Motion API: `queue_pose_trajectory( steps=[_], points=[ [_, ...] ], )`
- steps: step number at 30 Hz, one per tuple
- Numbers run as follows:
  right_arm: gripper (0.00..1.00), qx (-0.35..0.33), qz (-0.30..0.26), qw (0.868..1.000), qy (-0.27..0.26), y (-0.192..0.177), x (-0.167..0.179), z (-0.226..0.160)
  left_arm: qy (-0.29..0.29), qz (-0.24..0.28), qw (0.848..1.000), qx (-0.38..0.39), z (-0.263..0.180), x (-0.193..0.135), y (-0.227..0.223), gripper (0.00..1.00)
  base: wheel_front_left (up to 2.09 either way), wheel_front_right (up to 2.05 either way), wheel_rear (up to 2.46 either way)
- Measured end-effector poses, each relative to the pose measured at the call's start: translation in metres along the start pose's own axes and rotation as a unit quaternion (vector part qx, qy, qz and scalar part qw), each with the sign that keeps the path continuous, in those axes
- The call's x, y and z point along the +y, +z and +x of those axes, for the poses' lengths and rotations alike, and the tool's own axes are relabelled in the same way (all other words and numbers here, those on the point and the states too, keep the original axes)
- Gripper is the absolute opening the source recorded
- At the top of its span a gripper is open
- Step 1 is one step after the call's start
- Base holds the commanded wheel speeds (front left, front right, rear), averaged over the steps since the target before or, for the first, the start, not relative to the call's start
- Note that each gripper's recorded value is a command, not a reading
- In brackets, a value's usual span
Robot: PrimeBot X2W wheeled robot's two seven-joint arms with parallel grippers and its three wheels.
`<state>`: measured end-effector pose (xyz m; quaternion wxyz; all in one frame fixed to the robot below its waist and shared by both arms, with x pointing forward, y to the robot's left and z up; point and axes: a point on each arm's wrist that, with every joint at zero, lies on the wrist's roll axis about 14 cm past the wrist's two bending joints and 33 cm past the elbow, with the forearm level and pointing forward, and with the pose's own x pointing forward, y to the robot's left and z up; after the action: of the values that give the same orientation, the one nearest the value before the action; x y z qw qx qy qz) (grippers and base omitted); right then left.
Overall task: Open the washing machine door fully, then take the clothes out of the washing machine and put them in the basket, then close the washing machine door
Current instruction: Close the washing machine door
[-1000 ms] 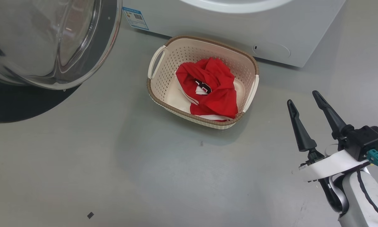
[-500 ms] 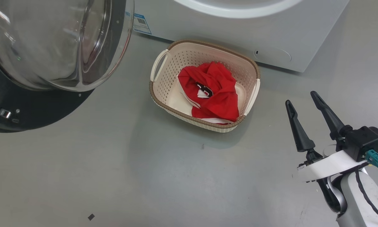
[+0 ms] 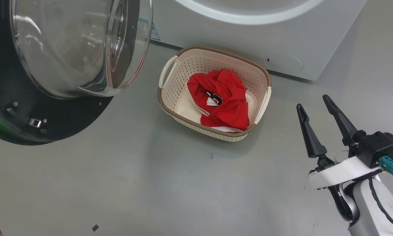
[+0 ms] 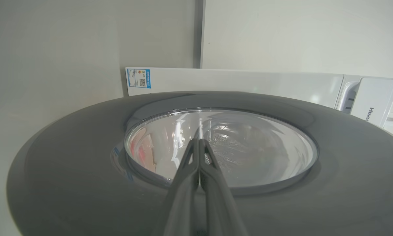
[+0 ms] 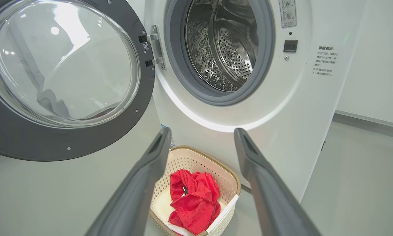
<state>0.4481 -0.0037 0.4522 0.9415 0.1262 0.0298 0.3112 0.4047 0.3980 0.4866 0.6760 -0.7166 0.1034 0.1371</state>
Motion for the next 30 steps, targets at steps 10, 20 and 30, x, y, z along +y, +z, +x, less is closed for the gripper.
queue_pose_trajectory(
  steps=[10, 20, 30],
  points=[
    [1.00, -0.007, -0.001, 1.000, 0.002, 0.006, 0.005, 0.000, -0.028, 0.003, 0.998, 0.056, -0.004, -0.002, -0.027, 0.00, 0.00, 0.00, 0.00],
    [1.00, -0.010, -0.002, 1.000, 0.006, 0.010, 0.009, -0.001, -0.053, 0.005, 0.994, 0.099, -0.011, -0.002, -0.050, 0.00, 0.00, 0.00, 0.00],
    [1.00, -0.008, 0.000, 1.000, 0.004, 0.009, 0.014, -0.006, -0.062, 0.029, 0.985, 0.160, -0.015, -0.002, -0.082, 0.00, 0.00, 0.00, 0.00]
  ],
)
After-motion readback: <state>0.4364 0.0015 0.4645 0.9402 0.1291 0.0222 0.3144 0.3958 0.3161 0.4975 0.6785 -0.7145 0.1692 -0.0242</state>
